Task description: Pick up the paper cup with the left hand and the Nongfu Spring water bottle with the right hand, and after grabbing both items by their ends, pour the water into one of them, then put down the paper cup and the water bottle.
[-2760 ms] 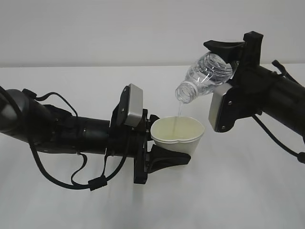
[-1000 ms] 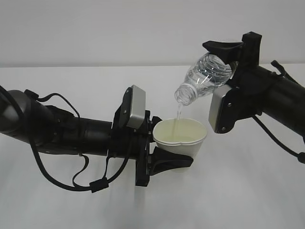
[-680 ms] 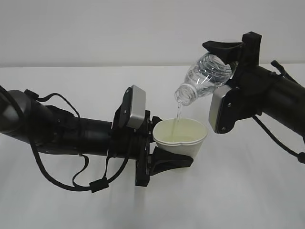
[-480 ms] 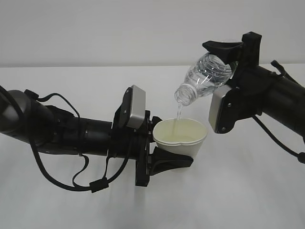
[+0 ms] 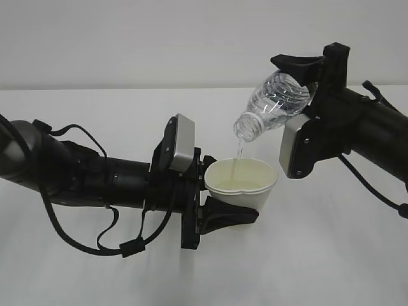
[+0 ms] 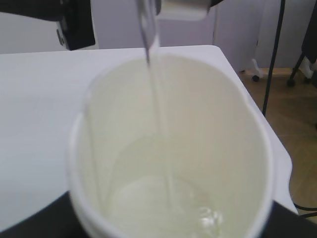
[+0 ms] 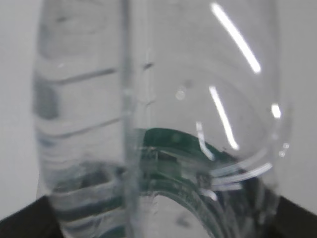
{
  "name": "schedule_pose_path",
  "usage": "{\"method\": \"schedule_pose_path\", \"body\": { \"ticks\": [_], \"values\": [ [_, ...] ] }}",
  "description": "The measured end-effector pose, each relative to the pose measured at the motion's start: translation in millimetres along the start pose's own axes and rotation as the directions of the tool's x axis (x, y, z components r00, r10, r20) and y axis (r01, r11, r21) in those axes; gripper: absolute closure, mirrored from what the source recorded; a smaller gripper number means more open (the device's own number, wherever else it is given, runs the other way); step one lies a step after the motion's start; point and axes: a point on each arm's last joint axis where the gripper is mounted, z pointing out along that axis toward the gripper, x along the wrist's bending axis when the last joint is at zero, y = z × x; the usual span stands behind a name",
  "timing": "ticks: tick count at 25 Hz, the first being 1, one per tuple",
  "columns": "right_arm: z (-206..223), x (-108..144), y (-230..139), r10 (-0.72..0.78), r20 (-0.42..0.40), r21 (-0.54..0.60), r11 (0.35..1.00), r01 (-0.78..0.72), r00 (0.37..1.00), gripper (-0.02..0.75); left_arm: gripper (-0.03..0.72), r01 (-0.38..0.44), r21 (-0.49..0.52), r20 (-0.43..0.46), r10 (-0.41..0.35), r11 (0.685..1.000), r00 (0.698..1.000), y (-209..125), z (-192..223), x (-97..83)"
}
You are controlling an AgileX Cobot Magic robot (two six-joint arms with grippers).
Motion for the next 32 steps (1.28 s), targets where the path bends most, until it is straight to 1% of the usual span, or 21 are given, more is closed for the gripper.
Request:
{"method": "schedule_pose_path", "body": {
  "ticks": [32],
  "values": [
    [0.0,-0.2,0.0,-0.018,0.002,0.0,1.0,0.018,1.0,0.244,0.278,-0.008,0.009,0.015,0.008,1.0,1.0,-0.8,0.0,-1.4]
  ]
}}
